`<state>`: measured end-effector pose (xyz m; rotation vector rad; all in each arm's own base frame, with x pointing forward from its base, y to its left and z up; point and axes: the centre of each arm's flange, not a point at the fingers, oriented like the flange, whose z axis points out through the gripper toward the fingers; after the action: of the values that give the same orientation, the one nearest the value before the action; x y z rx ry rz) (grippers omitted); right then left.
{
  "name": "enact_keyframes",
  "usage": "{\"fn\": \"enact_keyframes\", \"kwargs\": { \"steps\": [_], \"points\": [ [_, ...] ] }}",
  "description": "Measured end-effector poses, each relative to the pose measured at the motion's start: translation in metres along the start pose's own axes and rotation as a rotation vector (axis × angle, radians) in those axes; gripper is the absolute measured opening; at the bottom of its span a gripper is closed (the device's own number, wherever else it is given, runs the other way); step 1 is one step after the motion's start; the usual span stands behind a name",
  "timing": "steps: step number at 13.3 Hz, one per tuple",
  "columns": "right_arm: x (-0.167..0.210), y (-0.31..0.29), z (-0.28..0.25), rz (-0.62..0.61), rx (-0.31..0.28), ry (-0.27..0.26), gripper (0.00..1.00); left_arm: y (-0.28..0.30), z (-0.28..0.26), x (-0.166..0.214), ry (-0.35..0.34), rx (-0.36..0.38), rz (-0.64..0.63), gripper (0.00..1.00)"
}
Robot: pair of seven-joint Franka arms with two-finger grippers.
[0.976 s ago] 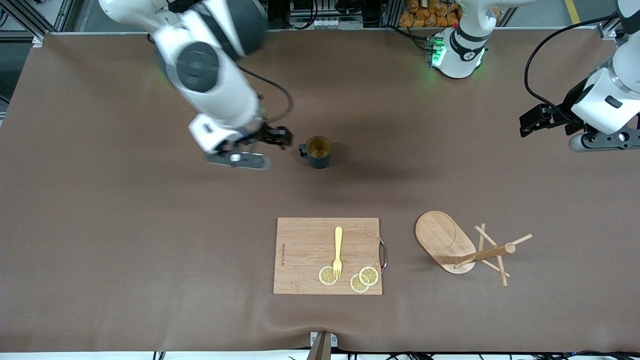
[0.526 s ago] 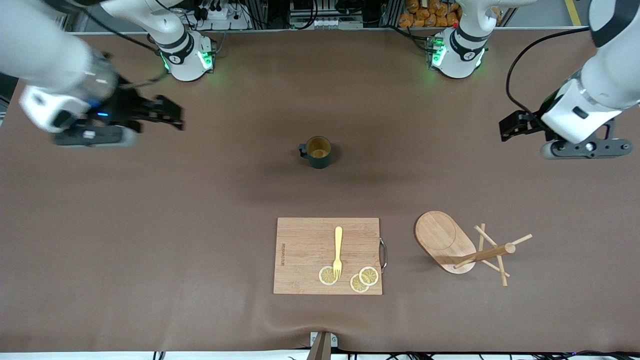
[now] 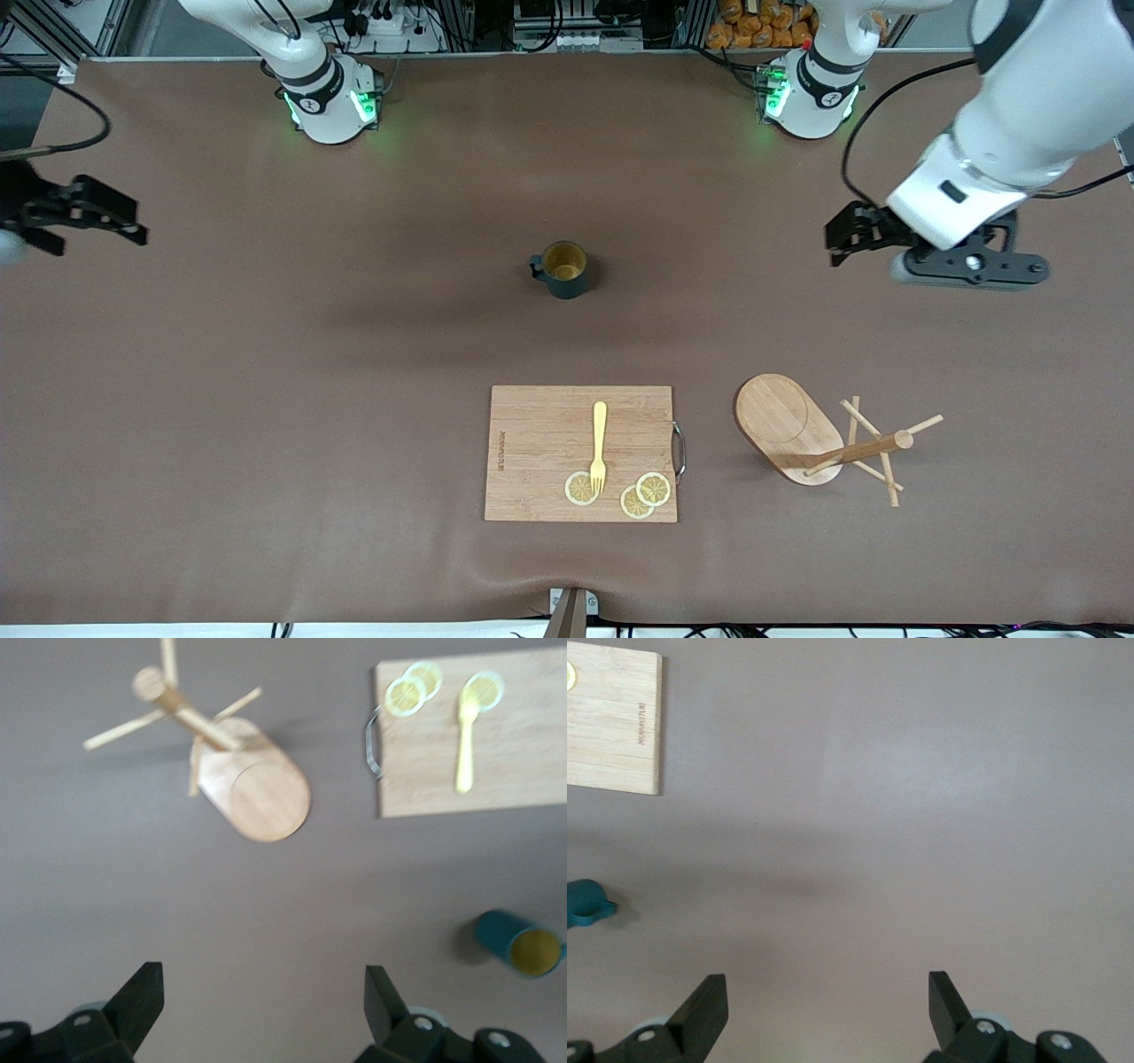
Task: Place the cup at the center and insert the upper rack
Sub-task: 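Move the left gripper over the teal mug, then lower the open left gripper beside the mug handle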
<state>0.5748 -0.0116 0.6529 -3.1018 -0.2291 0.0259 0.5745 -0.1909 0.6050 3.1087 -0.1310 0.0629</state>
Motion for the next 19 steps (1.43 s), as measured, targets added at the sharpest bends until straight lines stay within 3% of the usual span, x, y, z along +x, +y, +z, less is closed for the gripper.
{"fn": "enact_keyframes", "kwargs": {
  "steps": [3, 9, 13, 19],
  "points": [
    [0.0, 0.035, 0.004, -0.052, -0.009, 0.038, 1.0, 0.063, 0.022, 0.007, 0.026, -0.031, -0.023, 1.0],
    [-0.003, 0.037, 0.001, -0.032, -0.05, 0.031, 1.0, 0.184, 0.054, -0.015, 0.077, -0.081, -0.145, 1.0],
    [-0.022, 0.03, -0.011, 0.027, -0.037, -0.008, 1.0, 0.244, 0.073, -0.04, 0.138, -0.026, -0.164, 1.0],
    [-0.025, 0.031, -0.012, 0.034, -0.035, -0.016, 1.0, 0.354, 0.142, -0.099, 0.252, 0.043, -0.174, 1.0]
  ]
}}
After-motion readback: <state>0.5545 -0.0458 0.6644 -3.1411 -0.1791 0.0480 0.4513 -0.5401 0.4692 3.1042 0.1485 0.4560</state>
